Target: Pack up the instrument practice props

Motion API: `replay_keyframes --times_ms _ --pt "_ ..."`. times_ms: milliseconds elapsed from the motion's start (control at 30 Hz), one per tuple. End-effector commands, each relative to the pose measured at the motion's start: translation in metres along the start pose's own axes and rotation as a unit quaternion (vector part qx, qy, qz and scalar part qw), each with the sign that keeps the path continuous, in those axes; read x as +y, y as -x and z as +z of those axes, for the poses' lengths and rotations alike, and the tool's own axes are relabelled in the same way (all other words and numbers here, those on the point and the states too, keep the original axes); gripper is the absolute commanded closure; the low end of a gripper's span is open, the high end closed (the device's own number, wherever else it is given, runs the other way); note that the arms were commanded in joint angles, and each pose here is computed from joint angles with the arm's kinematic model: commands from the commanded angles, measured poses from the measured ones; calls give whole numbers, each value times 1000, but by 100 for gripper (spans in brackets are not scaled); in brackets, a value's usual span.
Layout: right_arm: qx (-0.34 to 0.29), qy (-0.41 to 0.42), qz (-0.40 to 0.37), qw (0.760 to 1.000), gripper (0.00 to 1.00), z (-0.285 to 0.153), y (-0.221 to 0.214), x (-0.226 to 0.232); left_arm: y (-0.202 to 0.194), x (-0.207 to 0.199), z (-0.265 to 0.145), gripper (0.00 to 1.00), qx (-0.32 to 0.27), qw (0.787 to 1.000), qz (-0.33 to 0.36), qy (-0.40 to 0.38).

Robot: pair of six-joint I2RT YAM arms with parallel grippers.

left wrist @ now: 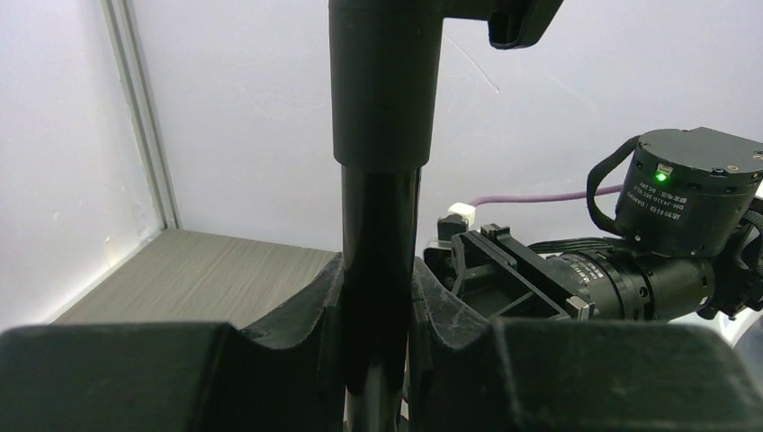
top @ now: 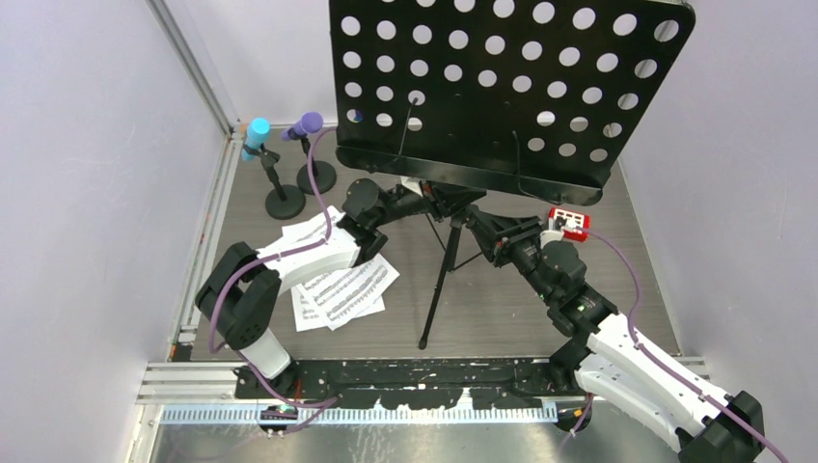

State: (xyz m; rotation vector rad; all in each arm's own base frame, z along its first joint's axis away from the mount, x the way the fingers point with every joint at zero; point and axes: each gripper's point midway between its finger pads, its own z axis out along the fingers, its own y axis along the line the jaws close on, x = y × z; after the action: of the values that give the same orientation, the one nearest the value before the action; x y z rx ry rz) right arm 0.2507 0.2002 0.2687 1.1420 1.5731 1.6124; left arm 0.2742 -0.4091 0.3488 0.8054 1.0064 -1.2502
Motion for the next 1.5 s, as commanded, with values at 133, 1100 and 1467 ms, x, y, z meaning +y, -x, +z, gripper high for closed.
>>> replay_keyframes --times_ms 133,1100,1467 --pt "17 34 -144 989 99 0 -11 24 -19 2 -2 100 37 997 -70 7" --pt "205 226 -826 474 99 -31 -58 24 -23 3 1 100 42 997 -71 3" --pt "168 212 -877 396 99 -23 -37 -4 -25 4 1 100 41 996 -74 1"
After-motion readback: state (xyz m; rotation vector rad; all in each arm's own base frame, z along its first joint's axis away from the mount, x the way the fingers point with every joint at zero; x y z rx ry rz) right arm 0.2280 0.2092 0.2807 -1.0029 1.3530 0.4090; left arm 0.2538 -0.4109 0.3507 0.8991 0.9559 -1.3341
